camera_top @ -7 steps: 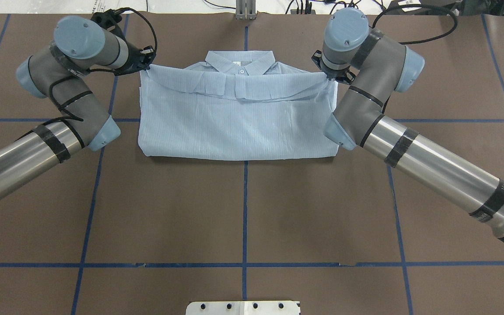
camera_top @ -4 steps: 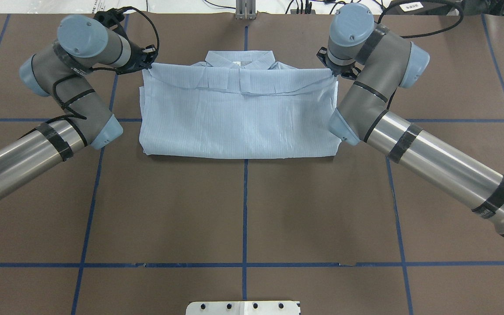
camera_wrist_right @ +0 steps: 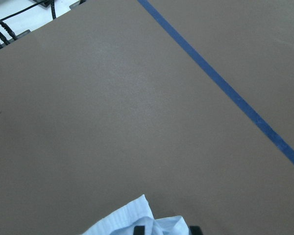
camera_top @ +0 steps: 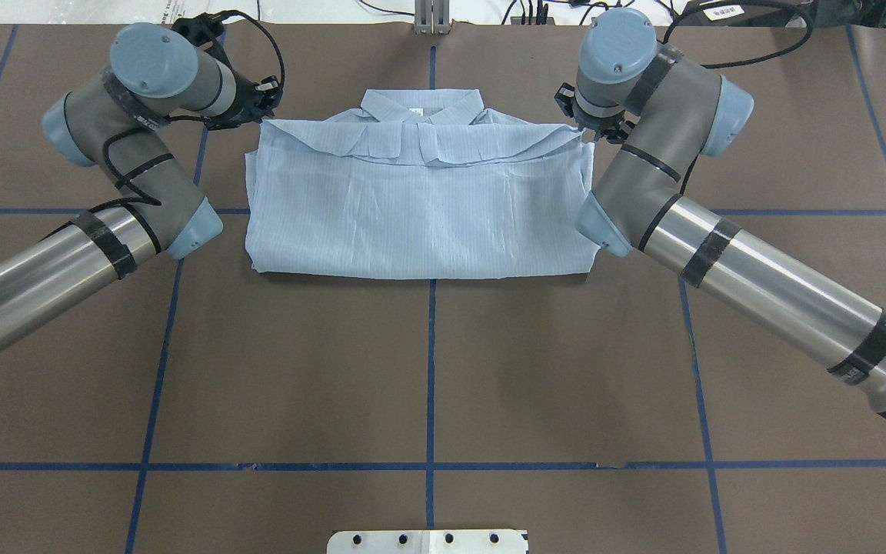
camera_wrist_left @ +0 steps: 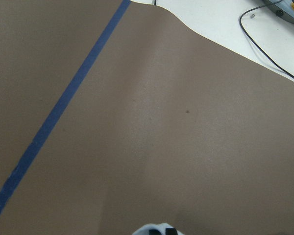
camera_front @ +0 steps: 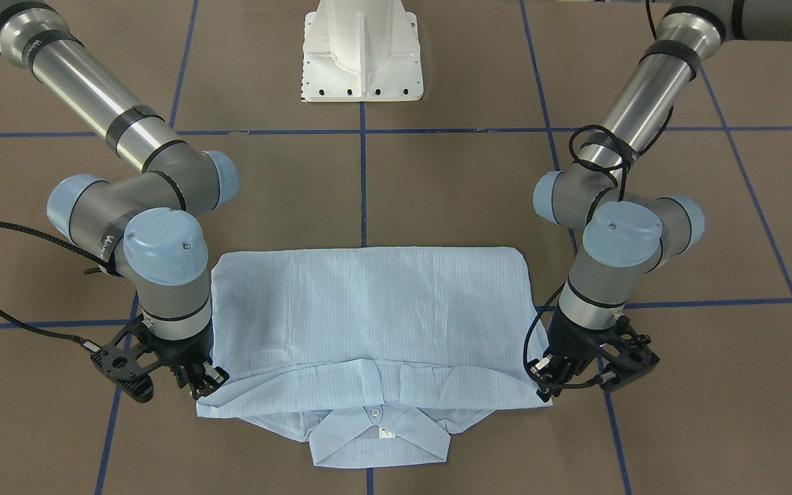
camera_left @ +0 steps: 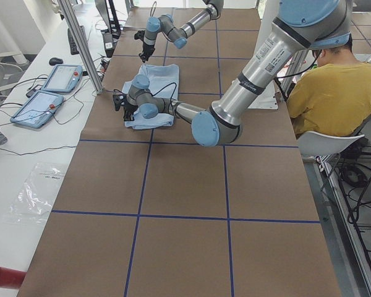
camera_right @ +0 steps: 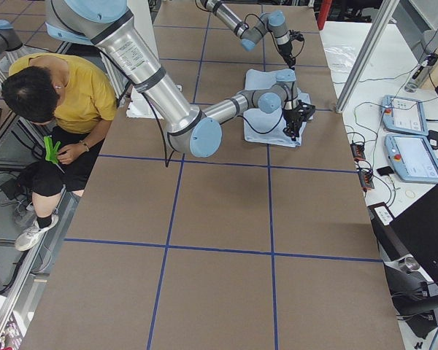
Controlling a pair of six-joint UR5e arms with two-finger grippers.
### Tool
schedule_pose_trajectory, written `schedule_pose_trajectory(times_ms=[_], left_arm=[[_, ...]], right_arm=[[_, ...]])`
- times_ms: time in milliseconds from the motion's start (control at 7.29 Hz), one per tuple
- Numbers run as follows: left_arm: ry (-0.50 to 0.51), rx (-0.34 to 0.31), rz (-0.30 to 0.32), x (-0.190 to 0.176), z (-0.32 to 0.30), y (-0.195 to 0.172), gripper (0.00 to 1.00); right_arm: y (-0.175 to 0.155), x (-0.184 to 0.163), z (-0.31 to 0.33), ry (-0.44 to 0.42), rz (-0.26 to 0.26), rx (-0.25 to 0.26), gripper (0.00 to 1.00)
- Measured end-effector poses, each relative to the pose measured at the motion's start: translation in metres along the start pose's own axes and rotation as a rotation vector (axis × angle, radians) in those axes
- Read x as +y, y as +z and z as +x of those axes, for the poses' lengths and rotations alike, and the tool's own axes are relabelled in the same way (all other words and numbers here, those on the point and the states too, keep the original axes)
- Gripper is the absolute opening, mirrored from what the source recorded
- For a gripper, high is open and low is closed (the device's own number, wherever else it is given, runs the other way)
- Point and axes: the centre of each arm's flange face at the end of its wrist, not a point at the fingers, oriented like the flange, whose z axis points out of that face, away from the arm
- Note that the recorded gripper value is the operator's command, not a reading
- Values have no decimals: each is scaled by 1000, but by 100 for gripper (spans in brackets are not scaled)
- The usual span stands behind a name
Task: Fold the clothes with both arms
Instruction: 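Lower the hem onto the collar and open both grippers, then move the right gripper to the folded shirt's side edge and grasp it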
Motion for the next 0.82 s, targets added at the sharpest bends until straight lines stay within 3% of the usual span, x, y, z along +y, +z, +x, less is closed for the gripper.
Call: schedule_pose_trajectory(times_ms=[137,549,824], left_arm=[[0,3,2,-1,0,-1,39],[10,59,12,-2,-3,-30,41],[16,75,16,0,-14,-41,41]], right_arm=[[-3,3,-1,-2,-4,-21,99],[-26,54,46,8,-55,-107,99],[-42,108,98,63,-119,-130,96]])
